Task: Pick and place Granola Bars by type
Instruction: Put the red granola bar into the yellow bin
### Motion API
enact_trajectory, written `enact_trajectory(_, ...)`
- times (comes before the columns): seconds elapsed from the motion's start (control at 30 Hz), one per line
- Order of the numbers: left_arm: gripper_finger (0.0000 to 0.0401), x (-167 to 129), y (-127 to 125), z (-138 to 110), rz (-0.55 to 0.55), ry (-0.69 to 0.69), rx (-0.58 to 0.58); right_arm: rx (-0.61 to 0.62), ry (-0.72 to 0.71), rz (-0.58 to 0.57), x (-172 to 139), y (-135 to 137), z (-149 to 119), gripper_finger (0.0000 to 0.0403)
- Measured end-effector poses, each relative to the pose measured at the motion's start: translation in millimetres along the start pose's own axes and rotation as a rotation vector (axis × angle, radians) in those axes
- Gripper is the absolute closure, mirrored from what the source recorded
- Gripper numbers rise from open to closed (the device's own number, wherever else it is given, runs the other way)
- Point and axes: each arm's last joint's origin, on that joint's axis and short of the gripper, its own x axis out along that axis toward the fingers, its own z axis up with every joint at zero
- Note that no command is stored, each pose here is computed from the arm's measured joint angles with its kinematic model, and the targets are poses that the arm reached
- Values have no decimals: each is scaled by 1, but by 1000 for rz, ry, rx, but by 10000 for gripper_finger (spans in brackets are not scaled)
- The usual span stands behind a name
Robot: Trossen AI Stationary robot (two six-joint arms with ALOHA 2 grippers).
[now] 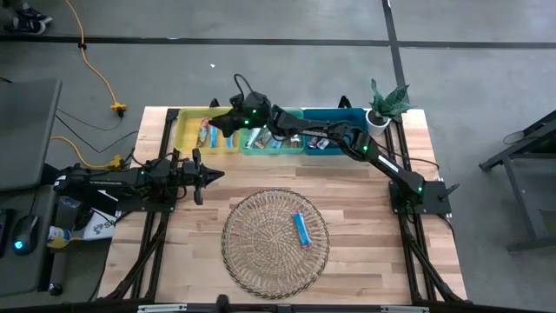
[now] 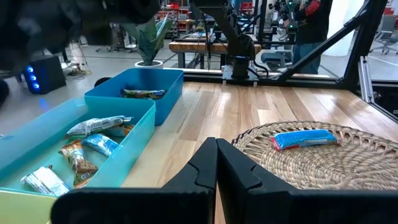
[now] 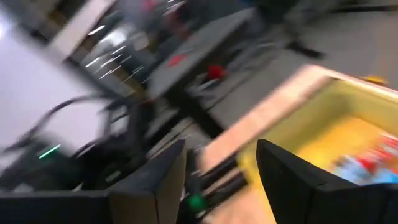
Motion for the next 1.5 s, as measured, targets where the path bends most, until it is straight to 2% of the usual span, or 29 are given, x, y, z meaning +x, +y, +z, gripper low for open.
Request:
enact_trajectory(0.23, 401, 0, 0, 0, 0, 0, 0, -298, 167, 338, -13, 37, 15, 221)
enact_trajectory(0.4, 401, 0, 0, 0, 0, 0, 0, -519, 236, 417, -34, 85, 29, 221)
enact_trajectory(0.57, 401, 0, 0, 0, 0, 0, 0, -717, 335, 386, -67, 134, 39, 221)
enact_trajectory(0.7, 401, 0, 0, 0, -1, 0, 0, -887, 486, 262, -97, 171, 30, 221)
enact_trajectory(0.8, 401, 0, 0, 0, -2, 1, 0, -962, 615, 112, -118, 194, 17, 221)
enact_trajectory(0.9, 401, 0, 0, 0, -3, 1, 0, -951, 753, -64, -135, 212, -1, 221)
enact_trajectory(1.0, 401, 0, 0, 0, -3, 0, 0, -883, 868, -198, -150, 229, -23, 221)
enact_trajectory(1.2, 401, 0, 0, 0, -3, 0, 0, -745, 1096, -309, -177, 261, -70, 221)
enact_trajectory(1.33, 401, 0, 0, 0, -3, 0, 0, -695, 1141, -375, -190, 280, -91, 221)
enact_trajectory(1.5, 401, 0, 0, 0, -3, 0, 0, -529, 1120, -450, -199, 298, -108, 221)
